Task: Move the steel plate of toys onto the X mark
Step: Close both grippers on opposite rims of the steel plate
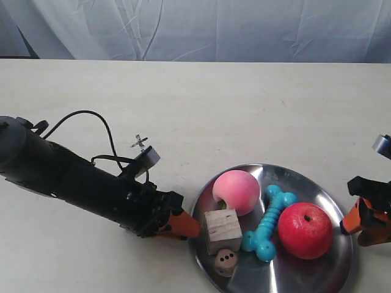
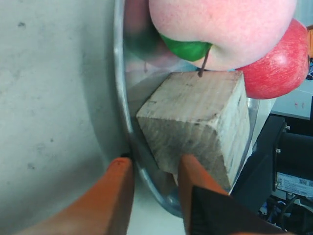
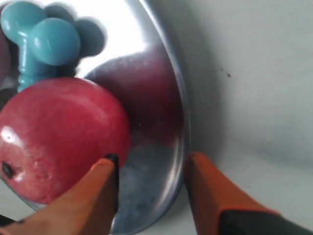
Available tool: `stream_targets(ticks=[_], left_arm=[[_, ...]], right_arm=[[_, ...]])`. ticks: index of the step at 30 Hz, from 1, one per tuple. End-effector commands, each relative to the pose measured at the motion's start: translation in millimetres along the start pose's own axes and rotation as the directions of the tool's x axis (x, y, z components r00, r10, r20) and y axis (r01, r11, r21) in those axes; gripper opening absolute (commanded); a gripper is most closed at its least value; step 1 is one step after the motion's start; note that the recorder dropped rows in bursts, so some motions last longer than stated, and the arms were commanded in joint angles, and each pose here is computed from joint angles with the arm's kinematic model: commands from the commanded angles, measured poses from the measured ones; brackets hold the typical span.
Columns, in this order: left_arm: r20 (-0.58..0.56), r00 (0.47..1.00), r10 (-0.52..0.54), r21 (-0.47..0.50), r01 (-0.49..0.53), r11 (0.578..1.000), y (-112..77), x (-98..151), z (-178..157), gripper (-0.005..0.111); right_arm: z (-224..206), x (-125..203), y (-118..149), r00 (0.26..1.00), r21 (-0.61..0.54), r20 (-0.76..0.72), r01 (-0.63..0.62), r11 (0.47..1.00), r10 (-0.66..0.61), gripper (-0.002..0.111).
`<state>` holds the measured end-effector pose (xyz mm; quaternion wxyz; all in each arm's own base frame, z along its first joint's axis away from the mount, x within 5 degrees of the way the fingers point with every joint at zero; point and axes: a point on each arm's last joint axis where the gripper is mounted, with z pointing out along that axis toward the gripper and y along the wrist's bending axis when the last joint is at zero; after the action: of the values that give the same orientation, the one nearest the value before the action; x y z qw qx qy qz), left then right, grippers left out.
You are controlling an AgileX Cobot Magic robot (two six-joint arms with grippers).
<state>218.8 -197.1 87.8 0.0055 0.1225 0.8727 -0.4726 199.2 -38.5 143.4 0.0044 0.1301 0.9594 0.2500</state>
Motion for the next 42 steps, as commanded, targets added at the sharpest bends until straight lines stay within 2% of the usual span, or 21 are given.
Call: stream_targets(ticks=[1,11,19,21,22,23,24,25,27,29,36,42], left_arm=[[-0.005,1.0,-0.001,-0.026,0.001,1.0,3.3,2,3,0.031],[0.0,1.0,-0.005,-0.025,0.005,1.0,3.2,1,3,0.031],[0.0,1.0,-0.005,-0.025,0.005,1.0,3.2,1,3,0.031],[0.0,1.0,-0.005,-0.025,0.005,1.0,3.2,1,3,0.031],[0.0,1.0,-0.005,-0.025,0.005,1.0,3.2,1,3,0.031],[0.0,1.0,-0.005,-0.025,0.005,1.0,3.2,1,3,0.031],[0.0,1.0,-0.005,-0.025,0.005,1.0,3.2,1,3,0.031],[-0.001,1.0,-0.005,-0.025,0.005,1.0,3.2,1,3,0.031],[-0.001,1.0,-0.005,-0.025,0.005,1.0,3.2,1,3,0.022],[-0.013,1.0,0.003,-0.02,-0.004,1.0,2.7,3,3,0.001],[-0.024,1.0,-0.006,-0.013,0.006,1.0,2.1,3,3,0.0],[-0.021,1.0,-0.009,-0.016,0.009,1.0,2.4,3,3,0.0]], right_arm=[[4,1,-1,1.0,0.079,-0.012,-0.002,0.997,0.003,0.045],[11,6,-4,0.999,0.1,-0.014,-0.037,0.994,0.039,0.045],[28,3,-6,0.988,0.021,-0.048,-0.145,0.989,0.146,0.044],[32,3,-7,0.985,0.015,-0.062,-0.161,0.987,0.161,0.038],[35,2,-9,0.983,0.015,-0.07,-0.17,0.985,0.171,0.025],[35,2,-9,0.982,0.015,-0.074,-0.172,0.985,0.173,0.018],[36,2,-10,0.981,0.015,-0.077,-0.178,0.984,0.178,0.001],[36,2,-10,0.981,0.013,-0.073,-0.181,0.983,0.181,-0.001],[37,1,-9,0.981,0.009,-0.066,-0.183,0.983,0.183,0.0],[37,1,-9,0.98,0.003,-0.067,-0.188,0.982,0.188,0.0],[35,0,1,0.984,-0.1,-0.068,-0.172,0.98,0.166,0.0],[31,0,4,0.986,-0.109,-0.055,-0.162,0.981,0.157,0.0]])
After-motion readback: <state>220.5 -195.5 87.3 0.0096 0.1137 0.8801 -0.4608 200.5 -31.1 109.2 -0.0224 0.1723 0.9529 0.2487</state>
